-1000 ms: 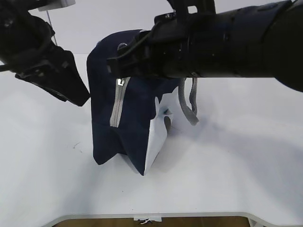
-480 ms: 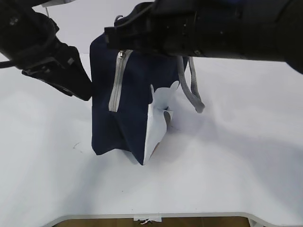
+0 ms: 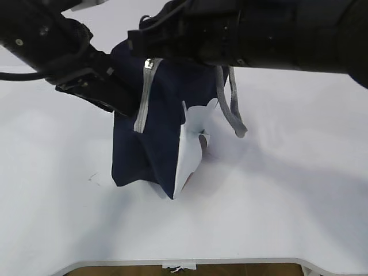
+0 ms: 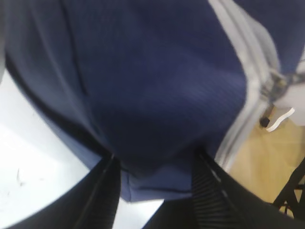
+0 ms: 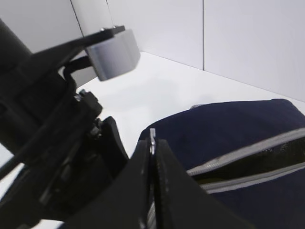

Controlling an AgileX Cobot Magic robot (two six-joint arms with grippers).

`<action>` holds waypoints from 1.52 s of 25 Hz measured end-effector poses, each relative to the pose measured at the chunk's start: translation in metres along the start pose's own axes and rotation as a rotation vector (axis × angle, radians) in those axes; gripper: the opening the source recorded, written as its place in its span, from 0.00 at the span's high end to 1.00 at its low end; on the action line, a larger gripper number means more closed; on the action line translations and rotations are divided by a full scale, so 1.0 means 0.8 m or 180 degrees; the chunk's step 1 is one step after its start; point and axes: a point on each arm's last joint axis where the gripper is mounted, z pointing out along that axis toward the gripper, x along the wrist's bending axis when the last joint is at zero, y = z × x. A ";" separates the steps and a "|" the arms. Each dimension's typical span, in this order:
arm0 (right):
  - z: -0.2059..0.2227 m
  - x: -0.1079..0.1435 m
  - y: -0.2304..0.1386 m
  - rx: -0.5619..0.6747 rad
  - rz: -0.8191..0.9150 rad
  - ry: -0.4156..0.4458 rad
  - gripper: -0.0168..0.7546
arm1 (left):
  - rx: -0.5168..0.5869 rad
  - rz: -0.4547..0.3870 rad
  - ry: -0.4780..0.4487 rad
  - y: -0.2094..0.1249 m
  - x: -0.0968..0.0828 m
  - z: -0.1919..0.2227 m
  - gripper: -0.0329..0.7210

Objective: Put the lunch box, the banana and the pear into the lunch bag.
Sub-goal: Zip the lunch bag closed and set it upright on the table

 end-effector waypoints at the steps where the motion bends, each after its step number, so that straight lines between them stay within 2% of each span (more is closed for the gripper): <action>1: 0.000 0.000 0.000 0.0000 0.0000 0.0000 0.98 | 0.0000 -0.0007 -0.0005 0.001 0.002 0.004 0.49; 3: 0.000 0.000 0.000 0.0000 0.0000 0.0000 0.98 | 0.0001 -0.0025 -0.0016 0.002 0.004 0.008 0.59; 5: 0.000 0.000 0.000 0.0006 0.0000 -0.0001 0.98 | 0.0000 -0.0024 -0.0020 0.002 0.004 0.009 0.77; 7: 0.000 0.000 0.000 0.0012 0.0005 -0.0002 0.98 | 0.0006 0.0023 -0.0027 0.002 0.004 0.009 0.90; 9: 0.000 0.000 0.000 0.0012 0.0000 -0.0002 0.98 | 0.0049 0.0076 -0.0049 0.000 0.003 0.009 0.95; 13: 0.000 0.000 -0.001 0.0016 0.0000 -0.0003 0.98 | 0.0227 0.0266 -0.0032 -0.006 0.004 0.008 0.96; 18: 0.000 -0.006 -0.001 0.0031 0.0013 -0.0051 0.98 | 0.0519 0.0476 0.0121 -0.016 0.010 0.007 0.96; 29: -0.002 -0.063 0.004 -0.0020 0.0157 -0.0456 0.98 | 0.0604 0.0520 0.0145 -0.019 0.010 0.007 0.96; 38: 0.023 -0.099 -0.004 0.0023 0.0229 -0.0675 0.98 | 0.0666 0.0553 0.0163 -0.021 0.010 0.005 0.96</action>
